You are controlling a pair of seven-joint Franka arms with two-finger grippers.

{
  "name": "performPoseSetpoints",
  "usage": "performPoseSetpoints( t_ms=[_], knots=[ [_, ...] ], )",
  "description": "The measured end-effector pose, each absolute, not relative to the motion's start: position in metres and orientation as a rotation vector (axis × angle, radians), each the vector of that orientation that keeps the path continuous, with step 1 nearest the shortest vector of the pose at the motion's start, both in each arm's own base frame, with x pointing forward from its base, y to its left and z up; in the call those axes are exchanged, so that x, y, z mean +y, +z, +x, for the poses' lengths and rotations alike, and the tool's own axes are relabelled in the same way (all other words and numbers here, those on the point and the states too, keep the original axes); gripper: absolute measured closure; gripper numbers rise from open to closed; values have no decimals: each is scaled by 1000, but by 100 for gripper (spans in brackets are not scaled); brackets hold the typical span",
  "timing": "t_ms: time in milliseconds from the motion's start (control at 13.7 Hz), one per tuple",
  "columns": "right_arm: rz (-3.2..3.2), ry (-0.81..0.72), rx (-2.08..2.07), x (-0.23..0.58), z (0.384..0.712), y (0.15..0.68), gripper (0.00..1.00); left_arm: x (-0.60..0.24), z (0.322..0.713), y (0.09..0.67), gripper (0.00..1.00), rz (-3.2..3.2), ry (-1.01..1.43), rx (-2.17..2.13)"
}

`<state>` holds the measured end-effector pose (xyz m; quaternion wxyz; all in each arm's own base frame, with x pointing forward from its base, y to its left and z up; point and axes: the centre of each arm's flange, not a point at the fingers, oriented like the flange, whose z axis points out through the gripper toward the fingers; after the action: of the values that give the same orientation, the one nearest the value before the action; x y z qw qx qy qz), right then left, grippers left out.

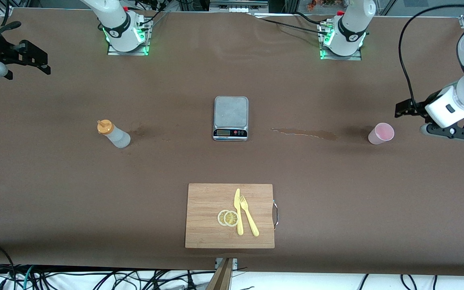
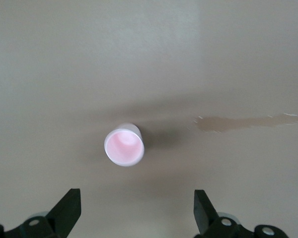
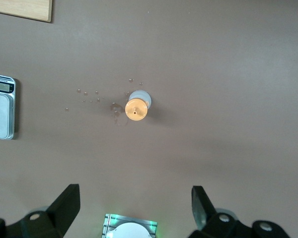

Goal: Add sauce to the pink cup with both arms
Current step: 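Lower the left gripper over the pink cup and grasp it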

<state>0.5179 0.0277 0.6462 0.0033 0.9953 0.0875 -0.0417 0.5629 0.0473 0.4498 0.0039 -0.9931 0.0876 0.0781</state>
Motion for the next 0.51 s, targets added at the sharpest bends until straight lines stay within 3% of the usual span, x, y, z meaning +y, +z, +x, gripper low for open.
performPoseSetpoints(
  t_ms=[512],
  knots=[
    [3106, -171, 314, 28, 515, 644, 0, 74, 527, 334, 0, -3032, 195, 361]
  ],
)
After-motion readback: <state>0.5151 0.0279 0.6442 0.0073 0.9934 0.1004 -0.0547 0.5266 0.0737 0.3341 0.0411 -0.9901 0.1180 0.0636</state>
